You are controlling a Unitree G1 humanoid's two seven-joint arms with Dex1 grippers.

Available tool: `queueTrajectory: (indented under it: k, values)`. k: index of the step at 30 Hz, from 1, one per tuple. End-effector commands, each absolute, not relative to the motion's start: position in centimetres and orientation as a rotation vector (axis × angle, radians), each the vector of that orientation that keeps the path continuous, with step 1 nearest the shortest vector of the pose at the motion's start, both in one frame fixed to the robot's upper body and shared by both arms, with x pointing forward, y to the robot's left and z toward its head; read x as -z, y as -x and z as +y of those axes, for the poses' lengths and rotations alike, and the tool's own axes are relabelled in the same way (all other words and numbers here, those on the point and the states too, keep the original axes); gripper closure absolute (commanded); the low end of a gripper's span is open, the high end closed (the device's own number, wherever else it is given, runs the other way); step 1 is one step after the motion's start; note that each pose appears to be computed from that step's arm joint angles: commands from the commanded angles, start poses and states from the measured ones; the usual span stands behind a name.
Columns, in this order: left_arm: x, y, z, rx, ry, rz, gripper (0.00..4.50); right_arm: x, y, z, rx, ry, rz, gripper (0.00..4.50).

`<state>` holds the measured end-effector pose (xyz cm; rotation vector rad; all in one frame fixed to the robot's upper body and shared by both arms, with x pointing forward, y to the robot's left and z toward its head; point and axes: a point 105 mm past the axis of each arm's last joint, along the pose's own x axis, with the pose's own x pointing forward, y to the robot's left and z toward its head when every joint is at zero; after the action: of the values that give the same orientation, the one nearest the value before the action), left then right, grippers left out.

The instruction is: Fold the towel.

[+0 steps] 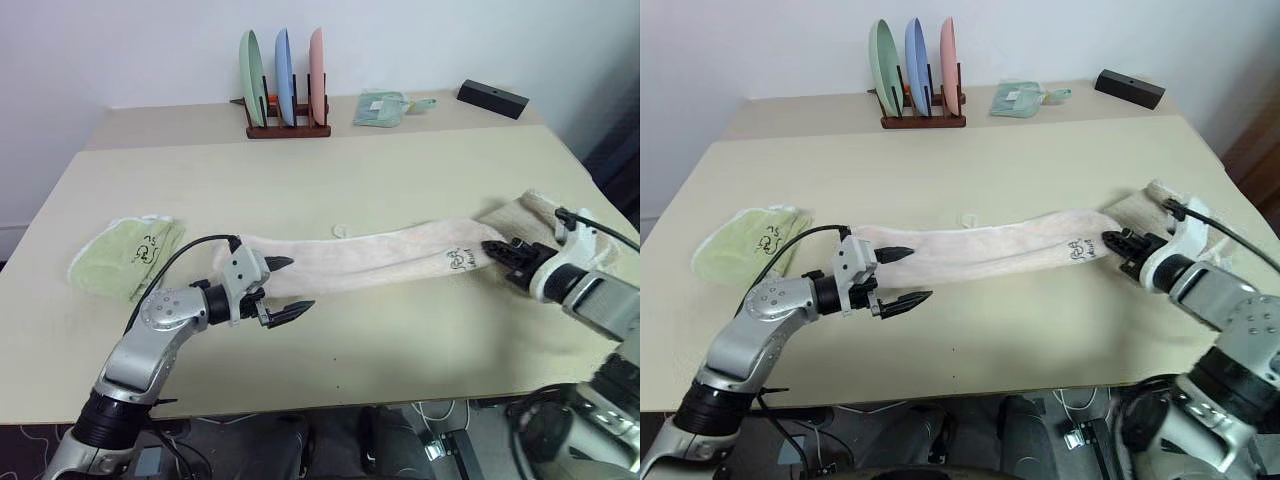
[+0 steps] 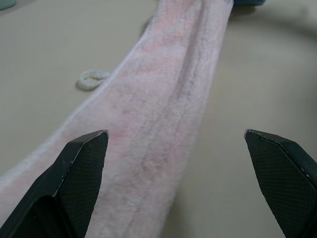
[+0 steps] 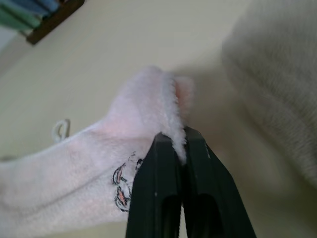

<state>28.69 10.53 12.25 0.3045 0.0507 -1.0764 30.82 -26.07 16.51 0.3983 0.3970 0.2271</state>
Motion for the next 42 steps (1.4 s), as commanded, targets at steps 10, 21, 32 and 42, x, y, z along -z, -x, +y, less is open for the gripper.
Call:
queueTrajectory:
  k: [10,21,32,42]
  values:
    - [-13.2,-28.5,10.7,1.060,-0.344,-0.001,0.00,-17.1,-31.5,-12.4,-0.806,0.176,0.344,4.47]
    - [-13.0,-28.2,10.7,1.024,-0.325,0.009,0.00,-11.6,-32.0,-7.2,-0.964,0.269,0.390,4.47]
    - [-12.7,-27.7,11.1,0.982,-0.284,0.031,0.00,-15.9,-29.1,-8.5,-1.110,0.284,0.232,2.13]
    - [-11.9,-26.9,13.4,0.839,-0.222,0.069,0.00,-18.4,-32.5,-13.0,-0.889,0.354,0.078,2.51]
